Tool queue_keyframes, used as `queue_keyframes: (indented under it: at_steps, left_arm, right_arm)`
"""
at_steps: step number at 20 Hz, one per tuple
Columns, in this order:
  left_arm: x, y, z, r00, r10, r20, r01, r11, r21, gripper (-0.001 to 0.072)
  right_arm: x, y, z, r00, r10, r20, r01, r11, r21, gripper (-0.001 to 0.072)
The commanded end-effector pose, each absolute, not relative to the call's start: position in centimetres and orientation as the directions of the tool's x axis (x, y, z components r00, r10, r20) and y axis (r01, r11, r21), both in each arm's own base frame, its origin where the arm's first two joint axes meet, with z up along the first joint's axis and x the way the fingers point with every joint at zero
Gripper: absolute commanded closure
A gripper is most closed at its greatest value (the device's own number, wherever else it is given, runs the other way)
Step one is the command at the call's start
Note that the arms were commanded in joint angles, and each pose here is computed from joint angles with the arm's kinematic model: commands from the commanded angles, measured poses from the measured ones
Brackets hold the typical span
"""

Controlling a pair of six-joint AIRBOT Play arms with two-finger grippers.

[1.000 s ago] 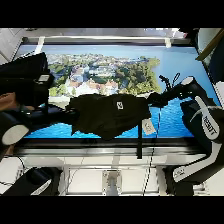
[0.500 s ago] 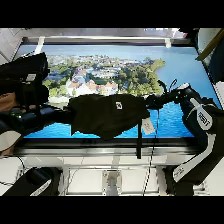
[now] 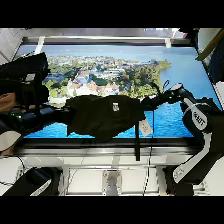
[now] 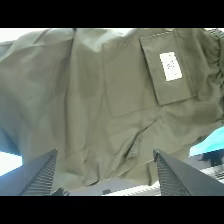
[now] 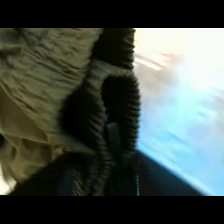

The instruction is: Fold the clothes and pants, and hang the long-sleeved shirts on hangers.

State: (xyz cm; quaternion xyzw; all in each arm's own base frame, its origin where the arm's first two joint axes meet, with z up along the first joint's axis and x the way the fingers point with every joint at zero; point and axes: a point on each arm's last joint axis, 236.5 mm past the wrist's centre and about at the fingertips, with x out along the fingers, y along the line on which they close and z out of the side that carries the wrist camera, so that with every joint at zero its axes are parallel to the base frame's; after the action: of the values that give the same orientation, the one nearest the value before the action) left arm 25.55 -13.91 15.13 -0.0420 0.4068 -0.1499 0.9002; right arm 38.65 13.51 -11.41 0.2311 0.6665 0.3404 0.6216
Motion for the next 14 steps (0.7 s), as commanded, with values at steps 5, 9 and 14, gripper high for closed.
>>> queue_keyframes:
  at_steps: [5, 9, 14]
  left_arm:
    - [25.6, -13.9, 15.2, 0.626, -0.303, -0.718, 0.234, 0.952, -0.198, 0.0013]
    - [25.7, -13.7, 15.2, 0.629, -0.298, -0.718, 0.233, 0.953, -0.191, 0.0013]
    - [26.0, -13.5, 15.4, 0.644, -0.289, -0.708, 0.232, 0.956, -0.179, 0.0013]
  right_arm:
    - [40.0, 15.6, -9.5, -0.111, 0.735, -0.669, -0.198, 0.643, 0.739, 0.0681]
    - [44.2, 12.1, -1.5, 0.016, 0.747, -0.664, -0.272, 0.643, 0.716, 0.0682]
    - [46.6, -0.7, 10.9, 0.390, 0.609, -0.691, -0.238, 0.792, 0.563, 0.0682]
